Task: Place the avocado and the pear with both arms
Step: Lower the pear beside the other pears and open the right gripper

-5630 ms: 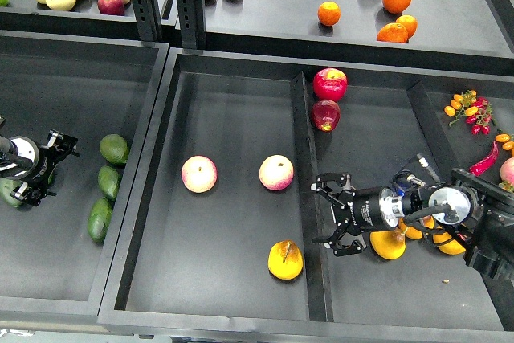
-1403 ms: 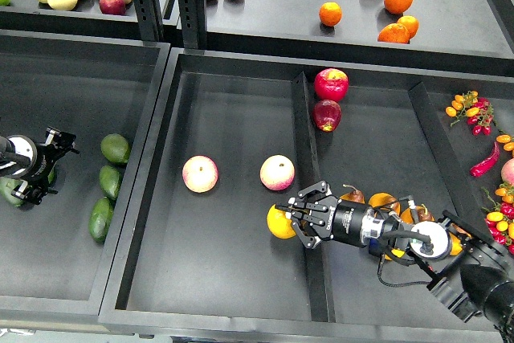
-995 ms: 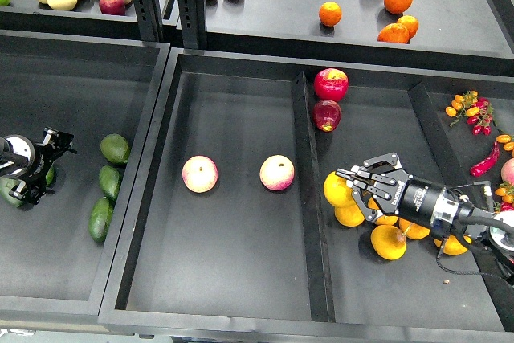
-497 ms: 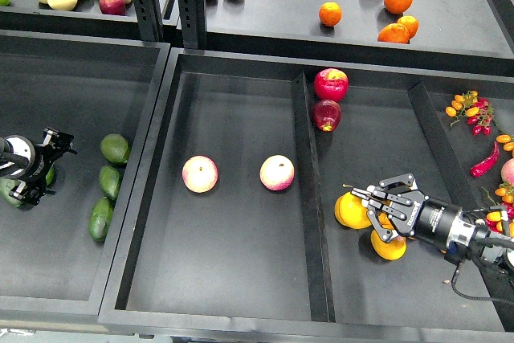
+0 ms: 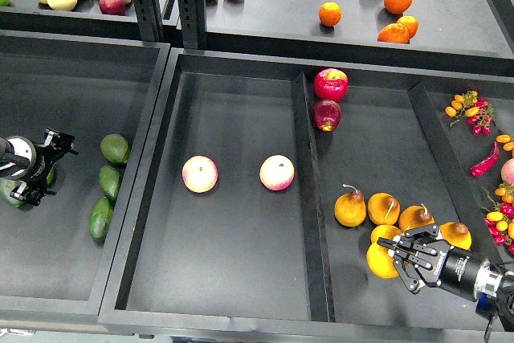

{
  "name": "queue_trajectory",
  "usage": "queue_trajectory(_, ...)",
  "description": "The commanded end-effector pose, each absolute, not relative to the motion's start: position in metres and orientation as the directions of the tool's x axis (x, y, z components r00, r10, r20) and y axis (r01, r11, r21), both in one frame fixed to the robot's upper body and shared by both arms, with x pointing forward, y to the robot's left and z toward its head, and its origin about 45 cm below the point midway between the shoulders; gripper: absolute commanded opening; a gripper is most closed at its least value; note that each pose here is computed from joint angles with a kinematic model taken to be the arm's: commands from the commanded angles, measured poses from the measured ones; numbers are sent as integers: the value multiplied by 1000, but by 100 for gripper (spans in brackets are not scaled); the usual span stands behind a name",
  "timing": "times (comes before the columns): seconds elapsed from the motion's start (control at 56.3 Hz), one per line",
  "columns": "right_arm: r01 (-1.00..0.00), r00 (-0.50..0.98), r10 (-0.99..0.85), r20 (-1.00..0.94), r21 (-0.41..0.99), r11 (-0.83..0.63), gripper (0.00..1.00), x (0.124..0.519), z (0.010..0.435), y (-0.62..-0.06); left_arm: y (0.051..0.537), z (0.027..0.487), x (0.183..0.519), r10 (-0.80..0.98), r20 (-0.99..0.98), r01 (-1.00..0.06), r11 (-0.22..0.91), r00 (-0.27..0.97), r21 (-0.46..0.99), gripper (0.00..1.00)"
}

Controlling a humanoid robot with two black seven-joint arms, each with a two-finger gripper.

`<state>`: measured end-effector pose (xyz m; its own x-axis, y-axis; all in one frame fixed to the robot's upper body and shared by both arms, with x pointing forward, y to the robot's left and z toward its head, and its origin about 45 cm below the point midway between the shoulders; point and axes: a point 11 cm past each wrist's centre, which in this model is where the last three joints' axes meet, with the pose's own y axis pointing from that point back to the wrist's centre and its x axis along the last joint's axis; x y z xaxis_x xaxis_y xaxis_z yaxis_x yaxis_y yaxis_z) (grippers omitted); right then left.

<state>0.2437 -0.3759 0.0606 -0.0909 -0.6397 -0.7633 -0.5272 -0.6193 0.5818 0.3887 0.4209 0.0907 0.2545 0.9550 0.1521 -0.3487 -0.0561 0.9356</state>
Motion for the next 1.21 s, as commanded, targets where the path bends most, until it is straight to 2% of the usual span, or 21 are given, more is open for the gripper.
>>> queue_trajectory(0.0, -517, -110, -644, -757, 597, -614, 4, 235, 54, -378, 424, 91, 387, 956, 158, -347, -65, 247, 936, 99)
queue_trajectory(0.764, -495, -189, -650, -736, 643, -584, 7, 216, 23, -377, 425, 91, 387, 955, 161, -345, -68, 250, 936, 99)
queue_trajectory(0.977, -491, -187, -659, -728, 650, -580, 18, 216, 22, -378, 425, 91, 387, 954, 163, -344, -69, 251, 936, 99)
queue_trajectory(1.119, -473, -173, -686, -707, 670, -571, 32, 214, 20, -381, 425, 91, 387, 954, 163, -344, -69, 251, 936, 99)
queue_trajectory(1.19, -465, -157, -699, -697, 677, -570, 45, 216, 20, -381, 425, 91, 387, 954, 163, -344, -69, 251, 936, 99)
